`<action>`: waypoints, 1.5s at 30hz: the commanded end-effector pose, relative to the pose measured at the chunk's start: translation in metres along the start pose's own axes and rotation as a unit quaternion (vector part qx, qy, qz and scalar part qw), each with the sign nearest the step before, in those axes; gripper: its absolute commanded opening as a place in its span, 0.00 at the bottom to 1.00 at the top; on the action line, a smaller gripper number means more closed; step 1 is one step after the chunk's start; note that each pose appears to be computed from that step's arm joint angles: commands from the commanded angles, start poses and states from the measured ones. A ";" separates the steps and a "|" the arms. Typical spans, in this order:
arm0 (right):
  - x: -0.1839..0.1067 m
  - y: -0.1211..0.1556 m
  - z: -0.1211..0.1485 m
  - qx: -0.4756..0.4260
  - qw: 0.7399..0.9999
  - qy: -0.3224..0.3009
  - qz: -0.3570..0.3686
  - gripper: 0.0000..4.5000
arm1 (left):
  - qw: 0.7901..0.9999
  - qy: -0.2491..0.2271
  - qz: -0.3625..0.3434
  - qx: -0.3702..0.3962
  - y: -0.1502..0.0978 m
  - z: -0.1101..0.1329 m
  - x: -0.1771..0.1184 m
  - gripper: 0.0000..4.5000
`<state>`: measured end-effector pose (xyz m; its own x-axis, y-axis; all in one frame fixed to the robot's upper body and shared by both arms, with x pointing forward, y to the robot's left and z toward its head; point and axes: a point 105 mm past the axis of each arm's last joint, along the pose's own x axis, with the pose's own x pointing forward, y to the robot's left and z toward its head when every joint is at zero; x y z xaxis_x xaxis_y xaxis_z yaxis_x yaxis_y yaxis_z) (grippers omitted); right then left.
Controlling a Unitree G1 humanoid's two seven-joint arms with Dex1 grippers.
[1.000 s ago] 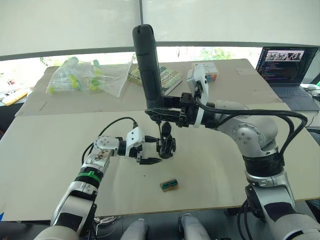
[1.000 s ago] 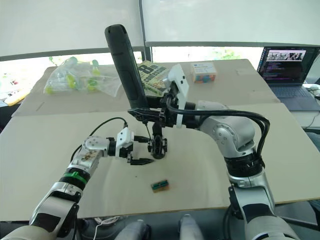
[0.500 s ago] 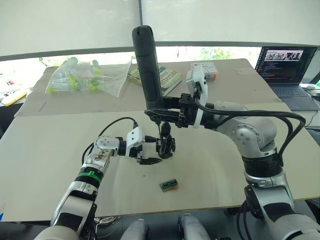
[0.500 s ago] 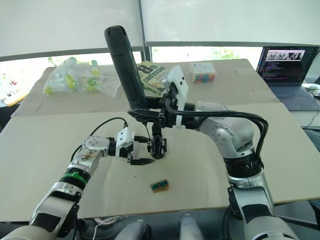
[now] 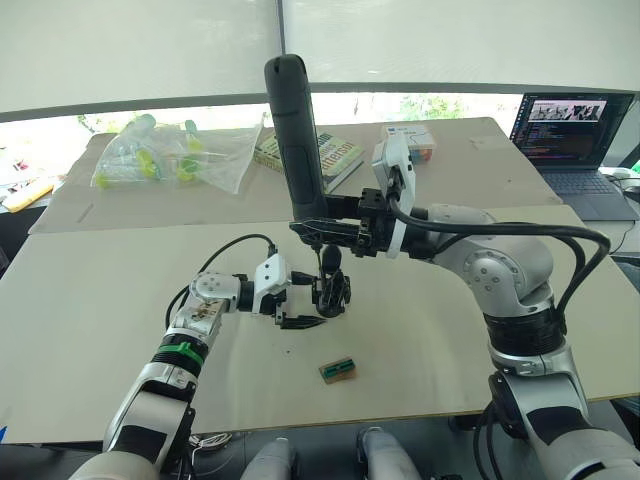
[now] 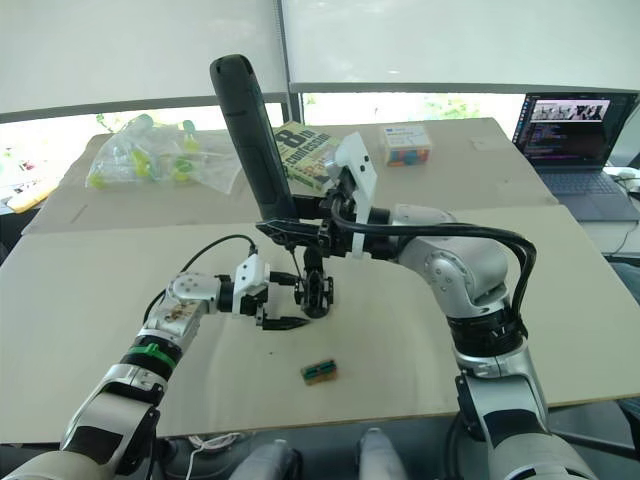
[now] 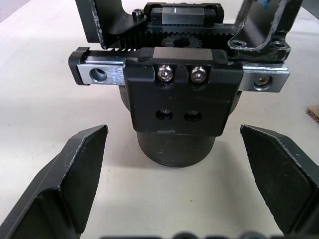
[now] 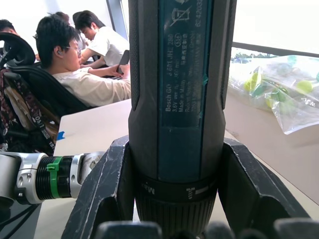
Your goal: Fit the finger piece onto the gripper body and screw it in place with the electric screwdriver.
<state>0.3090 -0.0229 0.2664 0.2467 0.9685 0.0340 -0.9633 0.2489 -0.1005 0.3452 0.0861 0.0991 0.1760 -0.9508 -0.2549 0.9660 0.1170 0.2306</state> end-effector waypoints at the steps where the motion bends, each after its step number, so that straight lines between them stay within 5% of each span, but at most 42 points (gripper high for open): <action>1: -0.002 0.007 0.014 -0.029 0.999 -0.025 0.014 0.42 | 0.999 -0.015 -0.001 0.030 0.006 0.019 0.002 1.00; 22: 0.000 0.010 0.033 -0.043 0.998 -0.032 0.026 0.42 | 0.999 -0.010 -0.003 0.034 0.007 0.017 0.000 1.00; 45: 0.004 0.009 0.021 -0.023 0.999 -0.023 0.018 0.42 | 0.999 0.000 -0.021 0.033 -0.003 0.011 0.001 1.00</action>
<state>0.3063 -0.0164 0.2714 0.2209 0.9750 0.0243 -0.9702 0.2222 -0.0970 0.3432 0.0846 0.1015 0.1456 -0.9503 -0.2753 0.9668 0.0776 0.2435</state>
